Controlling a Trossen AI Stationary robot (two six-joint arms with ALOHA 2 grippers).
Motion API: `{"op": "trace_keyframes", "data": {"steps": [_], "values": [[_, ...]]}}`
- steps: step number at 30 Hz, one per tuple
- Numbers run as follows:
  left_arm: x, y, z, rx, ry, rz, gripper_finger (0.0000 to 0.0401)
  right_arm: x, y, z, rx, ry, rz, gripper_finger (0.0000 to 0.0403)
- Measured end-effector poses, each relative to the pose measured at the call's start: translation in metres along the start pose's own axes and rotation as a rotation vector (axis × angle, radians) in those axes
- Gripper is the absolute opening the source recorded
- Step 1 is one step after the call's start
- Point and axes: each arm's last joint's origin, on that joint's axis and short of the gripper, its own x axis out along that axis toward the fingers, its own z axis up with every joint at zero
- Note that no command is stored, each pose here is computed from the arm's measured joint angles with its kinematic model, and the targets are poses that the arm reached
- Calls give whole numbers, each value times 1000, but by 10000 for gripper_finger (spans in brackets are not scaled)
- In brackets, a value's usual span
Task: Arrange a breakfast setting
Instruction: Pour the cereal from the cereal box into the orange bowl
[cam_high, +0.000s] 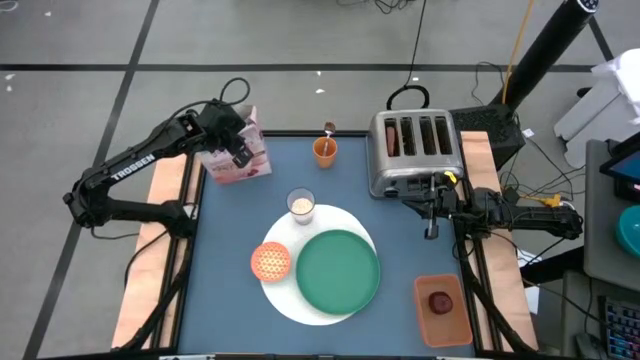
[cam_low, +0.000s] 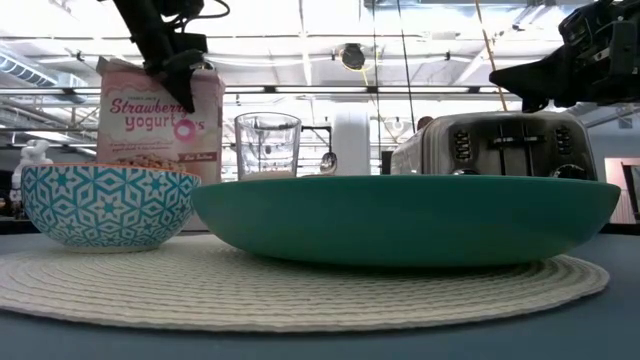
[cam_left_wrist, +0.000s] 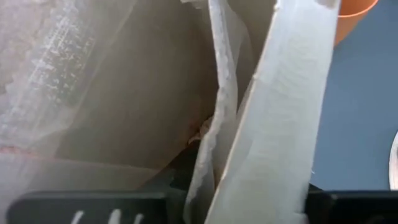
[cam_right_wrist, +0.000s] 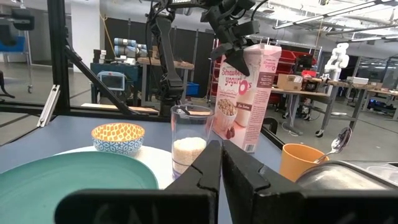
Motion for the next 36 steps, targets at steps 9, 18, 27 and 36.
{"op": "trace_keyframes", "data": {"steps": [9, 18, 27, 36], "values": [[0, 0, 1, 17, -14, 7, 12, 0, 0, 0, 0, 0, 0, 11], [-4, 1, 0, 13, -33, 2, 6, 0, 0, 0, 0, 0, 0, 11], [-27, 5, -5, -40, -121, -10, 5, 0, 0, 0, 1, -4, -1, 12], [-50, 4, -12, -56, -207, -34, 4, -1, -2, 12, 73, -130, -18, 44]]}}
